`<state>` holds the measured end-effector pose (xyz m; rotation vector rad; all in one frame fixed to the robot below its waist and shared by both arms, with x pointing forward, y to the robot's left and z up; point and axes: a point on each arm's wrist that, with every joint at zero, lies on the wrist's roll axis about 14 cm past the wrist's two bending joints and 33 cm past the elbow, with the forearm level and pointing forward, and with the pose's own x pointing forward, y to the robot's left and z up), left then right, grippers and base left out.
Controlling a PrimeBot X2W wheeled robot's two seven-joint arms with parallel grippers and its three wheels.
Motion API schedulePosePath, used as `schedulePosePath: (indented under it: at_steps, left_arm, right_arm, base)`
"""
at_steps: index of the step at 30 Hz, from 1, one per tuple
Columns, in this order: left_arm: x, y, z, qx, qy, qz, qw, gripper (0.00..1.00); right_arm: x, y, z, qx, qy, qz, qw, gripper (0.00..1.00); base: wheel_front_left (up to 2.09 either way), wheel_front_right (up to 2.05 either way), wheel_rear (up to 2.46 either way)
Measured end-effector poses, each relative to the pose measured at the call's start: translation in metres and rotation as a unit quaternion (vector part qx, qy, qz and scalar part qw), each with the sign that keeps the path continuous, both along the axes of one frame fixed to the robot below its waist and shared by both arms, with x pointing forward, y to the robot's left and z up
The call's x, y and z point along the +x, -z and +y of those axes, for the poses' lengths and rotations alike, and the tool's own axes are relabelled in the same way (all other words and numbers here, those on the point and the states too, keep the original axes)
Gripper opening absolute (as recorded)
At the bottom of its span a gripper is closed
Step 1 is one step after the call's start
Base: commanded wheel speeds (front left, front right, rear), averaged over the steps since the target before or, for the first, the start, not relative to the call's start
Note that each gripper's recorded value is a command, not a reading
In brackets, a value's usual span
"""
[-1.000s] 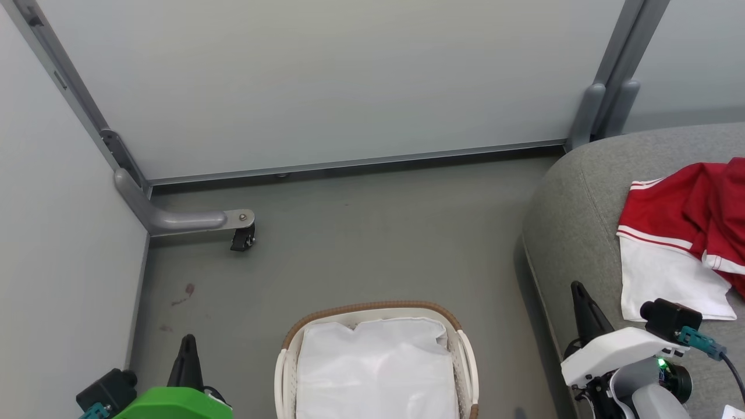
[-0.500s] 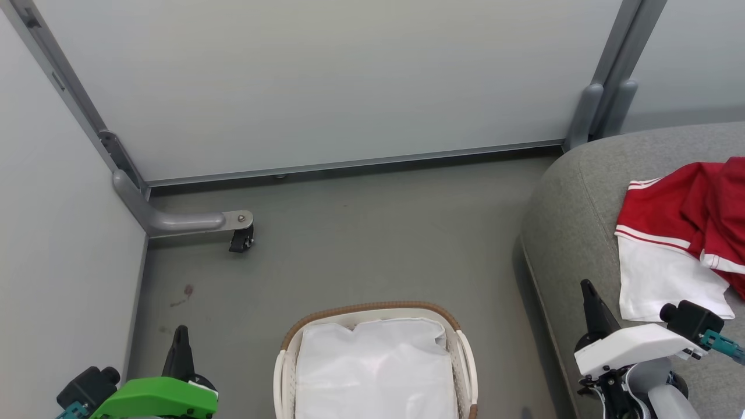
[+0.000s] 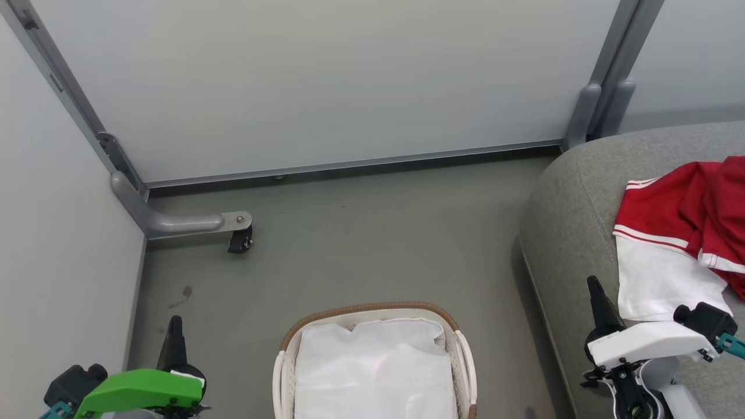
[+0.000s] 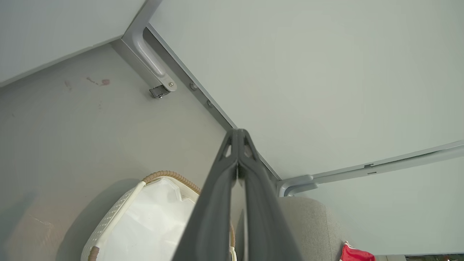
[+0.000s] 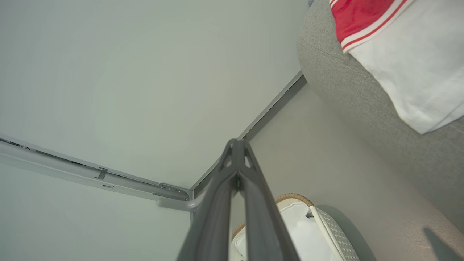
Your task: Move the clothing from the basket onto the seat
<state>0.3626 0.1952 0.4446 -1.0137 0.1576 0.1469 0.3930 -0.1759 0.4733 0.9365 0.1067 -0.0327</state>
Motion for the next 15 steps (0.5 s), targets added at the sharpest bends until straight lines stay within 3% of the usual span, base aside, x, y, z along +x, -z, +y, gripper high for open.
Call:
schedulePosePath:
  at_steps: [15]
  left_arm:
    - [0.007, -0.013, 0.001, -0.070, -0.007, -0.021, 0.997, 0.00]
  right_arm:
    - [0.001, -0.008, -0.006, 0.082, 0.012, -0.007, 0.997, 0.00]
  base:
    - [0.00, 0.00, 0.00]
